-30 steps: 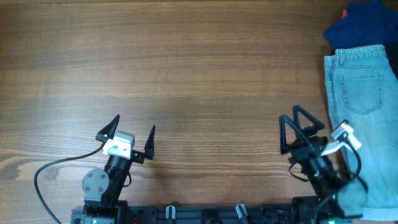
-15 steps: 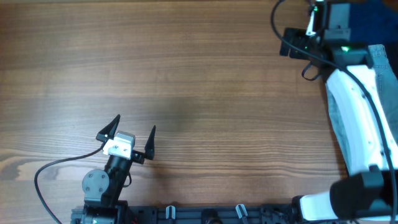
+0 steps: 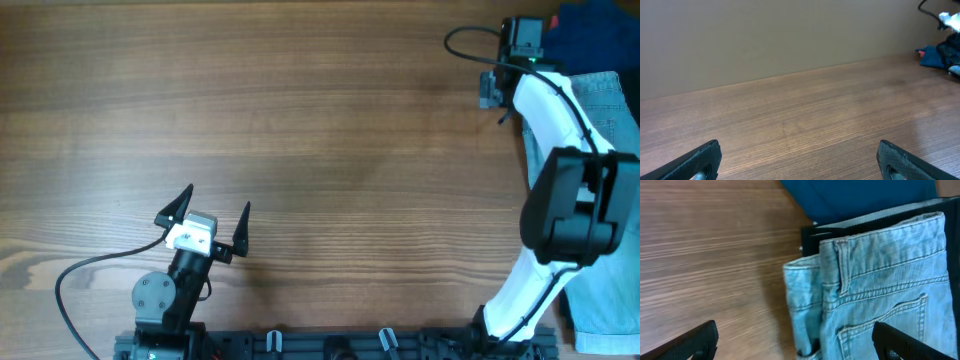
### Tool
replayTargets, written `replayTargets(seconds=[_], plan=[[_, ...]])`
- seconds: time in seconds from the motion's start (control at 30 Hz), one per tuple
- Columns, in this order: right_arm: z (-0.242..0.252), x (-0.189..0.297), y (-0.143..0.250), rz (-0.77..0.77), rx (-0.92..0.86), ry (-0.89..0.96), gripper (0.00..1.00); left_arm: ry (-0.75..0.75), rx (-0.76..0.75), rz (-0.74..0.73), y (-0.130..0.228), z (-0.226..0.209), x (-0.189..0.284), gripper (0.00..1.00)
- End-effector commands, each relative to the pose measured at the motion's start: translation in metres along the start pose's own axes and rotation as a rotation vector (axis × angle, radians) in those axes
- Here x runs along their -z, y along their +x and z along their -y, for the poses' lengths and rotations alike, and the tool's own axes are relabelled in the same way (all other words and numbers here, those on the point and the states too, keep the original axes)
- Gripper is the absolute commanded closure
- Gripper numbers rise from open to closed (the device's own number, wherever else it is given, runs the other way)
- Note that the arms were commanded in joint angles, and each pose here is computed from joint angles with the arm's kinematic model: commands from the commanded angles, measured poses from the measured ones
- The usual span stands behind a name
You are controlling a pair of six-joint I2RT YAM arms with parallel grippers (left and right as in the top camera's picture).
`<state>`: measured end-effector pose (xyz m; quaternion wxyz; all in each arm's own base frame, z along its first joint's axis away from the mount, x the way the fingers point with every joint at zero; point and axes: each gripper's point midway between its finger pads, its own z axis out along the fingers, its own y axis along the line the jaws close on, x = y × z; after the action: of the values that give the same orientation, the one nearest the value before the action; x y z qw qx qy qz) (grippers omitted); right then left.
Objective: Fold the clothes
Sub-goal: 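Reach the right gripper to the denim shorts' waistband and grasp it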
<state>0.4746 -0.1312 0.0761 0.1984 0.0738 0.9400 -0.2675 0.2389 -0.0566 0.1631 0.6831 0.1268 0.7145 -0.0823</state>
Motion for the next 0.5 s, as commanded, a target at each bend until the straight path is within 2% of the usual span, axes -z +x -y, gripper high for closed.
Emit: replayTargets(seconds=[0.0,0.3,0.47], plan=[[0.016,-0.022,0.004,-0.03,0.008,0.114,0.01,0.003,-0.015,0.0,0.001,0.0,0.0,0.0],[0.018,-0.04,0.004,-0.026,0.012,0.129,0.01,0.003,-0.015,0.0,0.001,0.0,0.0,0.0],[0.017,-0.048,0.008,-0.042,0.087,0.153,0.01,0.003,-0.015,0.0,0.001,0.0,0.0,0.0]])
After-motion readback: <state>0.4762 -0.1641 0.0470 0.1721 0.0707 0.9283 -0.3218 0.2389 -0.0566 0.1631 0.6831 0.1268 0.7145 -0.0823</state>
